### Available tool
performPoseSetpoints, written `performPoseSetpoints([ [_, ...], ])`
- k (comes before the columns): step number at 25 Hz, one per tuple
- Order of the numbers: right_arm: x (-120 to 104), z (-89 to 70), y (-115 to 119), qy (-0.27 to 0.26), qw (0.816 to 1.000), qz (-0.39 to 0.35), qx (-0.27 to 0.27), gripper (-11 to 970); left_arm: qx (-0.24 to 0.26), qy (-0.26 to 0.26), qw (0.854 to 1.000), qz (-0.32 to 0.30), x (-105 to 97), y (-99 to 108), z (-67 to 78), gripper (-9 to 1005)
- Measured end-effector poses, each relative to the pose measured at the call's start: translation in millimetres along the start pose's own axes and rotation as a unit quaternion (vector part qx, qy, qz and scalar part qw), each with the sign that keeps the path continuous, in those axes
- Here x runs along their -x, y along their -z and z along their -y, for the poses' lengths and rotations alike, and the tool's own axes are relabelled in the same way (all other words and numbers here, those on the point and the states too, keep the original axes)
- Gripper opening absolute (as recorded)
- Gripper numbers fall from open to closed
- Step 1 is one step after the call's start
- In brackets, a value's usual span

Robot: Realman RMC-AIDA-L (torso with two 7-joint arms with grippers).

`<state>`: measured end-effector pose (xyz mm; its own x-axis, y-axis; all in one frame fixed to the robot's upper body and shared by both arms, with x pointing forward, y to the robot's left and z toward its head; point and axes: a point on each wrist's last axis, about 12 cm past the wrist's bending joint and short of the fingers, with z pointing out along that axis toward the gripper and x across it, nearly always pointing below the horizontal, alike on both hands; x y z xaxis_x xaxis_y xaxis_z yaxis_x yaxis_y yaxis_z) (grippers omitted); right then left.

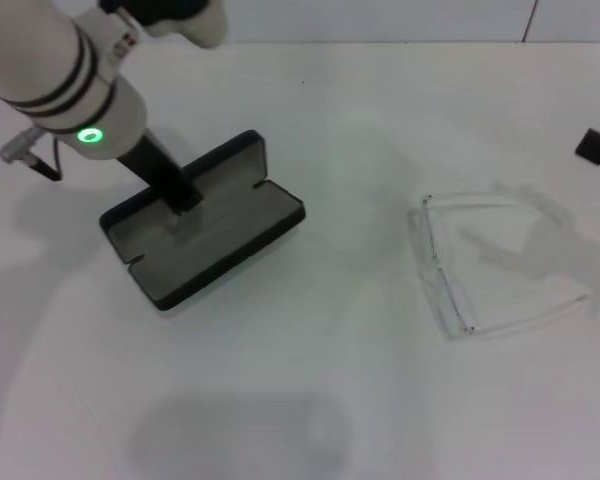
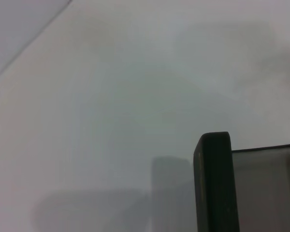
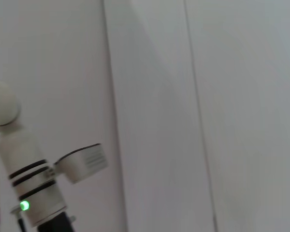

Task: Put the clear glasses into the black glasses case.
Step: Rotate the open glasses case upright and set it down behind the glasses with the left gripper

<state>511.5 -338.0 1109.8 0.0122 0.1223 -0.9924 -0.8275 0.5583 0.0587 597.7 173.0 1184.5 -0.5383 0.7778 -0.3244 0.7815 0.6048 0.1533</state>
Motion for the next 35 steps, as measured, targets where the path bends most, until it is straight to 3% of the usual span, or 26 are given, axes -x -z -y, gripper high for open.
performPoseSetpoints([
  [5, 3.7, 3.2, 21.7, 0.014, 0.998, 0.03, -0.053, 853, 0.019, -0.069, 0.997, 0.014, 11.5, -0.5, 21.2, 219],
  [6, 5.0, 3.1, 27.1, 0.017, 0.997, 0.038, -0.063, 853, 0.026, -0.112, 0.993, 0.022, 16.7, -2.9, 35.1, 222],
  [13, 16.0, -2.2, 70.9, 0.047, 0.985, 0.099, -0.135, 853, 0.044, -0.221, 0.973, 0.051, 28.7, -14.4, 76.4, 241],
  [28, 11.6, -9.2, 81.3, 0.047, 0.981, 0.113, -0.151, 852, 0.064, -0.304, 0.946, 0.094, 43.9, -25.4, 108.8, 282],
  [35, 11.8, -9.2, 82.2, 0.048, 0.981, 0.113, -0.152, 852, 0.065, -0.311, 0.942, 0.107, 46.2, -26.8, 112.6, 301],
])
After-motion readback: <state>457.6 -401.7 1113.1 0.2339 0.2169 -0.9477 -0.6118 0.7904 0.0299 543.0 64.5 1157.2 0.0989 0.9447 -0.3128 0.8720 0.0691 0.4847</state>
